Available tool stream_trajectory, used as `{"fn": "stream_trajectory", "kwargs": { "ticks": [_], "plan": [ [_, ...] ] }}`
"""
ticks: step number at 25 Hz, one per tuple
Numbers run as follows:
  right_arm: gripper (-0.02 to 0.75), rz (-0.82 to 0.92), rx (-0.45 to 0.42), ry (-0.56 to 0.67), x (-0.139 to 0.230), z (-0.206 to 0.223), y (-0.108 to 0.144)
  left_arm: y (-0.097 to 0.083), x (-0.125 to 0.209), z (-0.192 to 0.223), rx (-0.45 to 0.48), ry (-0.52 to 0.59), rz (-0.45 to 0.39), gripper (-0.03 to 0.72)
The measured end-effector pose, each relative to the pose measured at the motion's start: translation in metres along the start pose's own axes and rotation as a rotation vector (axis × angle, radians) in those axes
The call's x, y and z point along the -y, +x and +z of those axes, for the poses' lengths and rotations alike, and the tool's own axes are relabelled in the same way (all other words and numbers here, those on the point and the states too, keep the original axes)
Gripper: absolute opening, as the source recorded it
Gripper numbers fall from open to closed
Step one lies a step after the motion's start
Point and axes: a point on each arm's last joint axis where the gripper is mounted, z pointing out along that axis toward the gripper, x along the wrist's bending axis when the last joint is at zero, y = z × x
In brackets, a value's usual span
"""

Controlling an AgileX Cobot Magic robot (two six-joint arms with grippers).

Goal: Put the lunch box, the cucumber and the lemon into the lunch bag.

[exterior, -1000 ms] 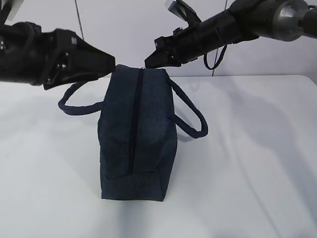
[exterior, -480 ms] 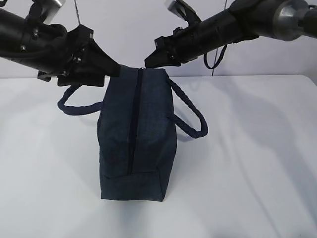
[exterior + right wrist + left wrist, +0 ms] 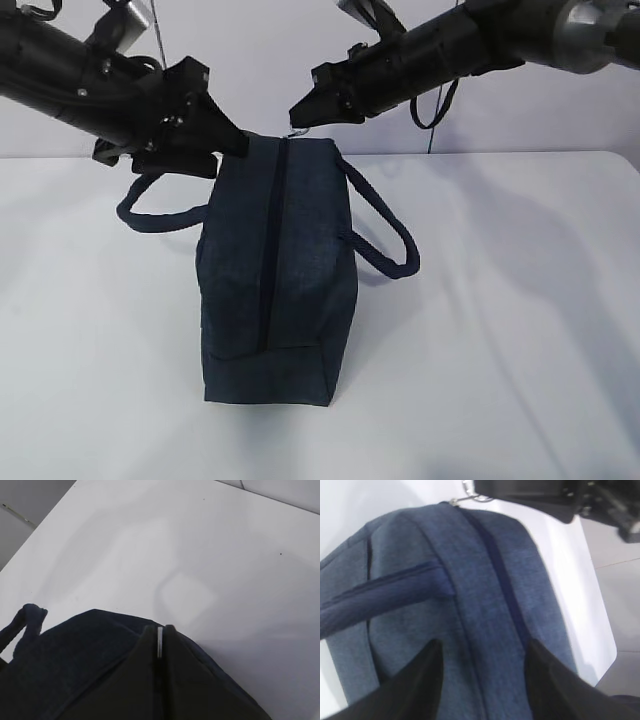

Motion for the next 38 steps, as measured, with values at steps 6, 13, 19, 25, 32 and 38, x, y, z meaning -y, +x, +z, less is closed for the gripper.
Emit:
{"fn": "stream_trajectory", "kwargs": {
  "ticks": [6, 13, 19, 25, 32, 38],
  "plan": [
    [-0.013, -0.003, -0.007, 0.008, 0.001, 0.0, 0.001, 0.014, 0.001, 0.015, -0.016, 0.042, -0.033, 0.378],
    [-0.013, -0.003, -0.013, 0.014, 0.001, 0.0, 0.001, 0.014, 0.002, 0.016, -0.007, 0.053, -0.043, 0.119],
    [-0.013, -0.001, -0.017, 0.013, 0.001, 0.0, 0.002, 0.013, 0.003, 0.016, -0.002, 0.064, -0.03, 0.006],
    [-0.013, 0.01, -0.028, 0.005, 0.0, 0.0, 0.003, 0.013, 0.006, 0.015, -0.001, 0.095, -0.001, 0.003],
    [-0.013, 0.06, -0.041, -0.014, -0.001, 0.0, 0.004, 0.011, 0.009, 0.016, 0.011, 0.125, 0.033, 0.003],
    [-0.013, 0.115, -0.018, -0.037, -0.003, 0.0, 0.001, 0.004, 0.013, 0.021, 0.018, 0.143, 0.062, 0.003]
  ]
}}
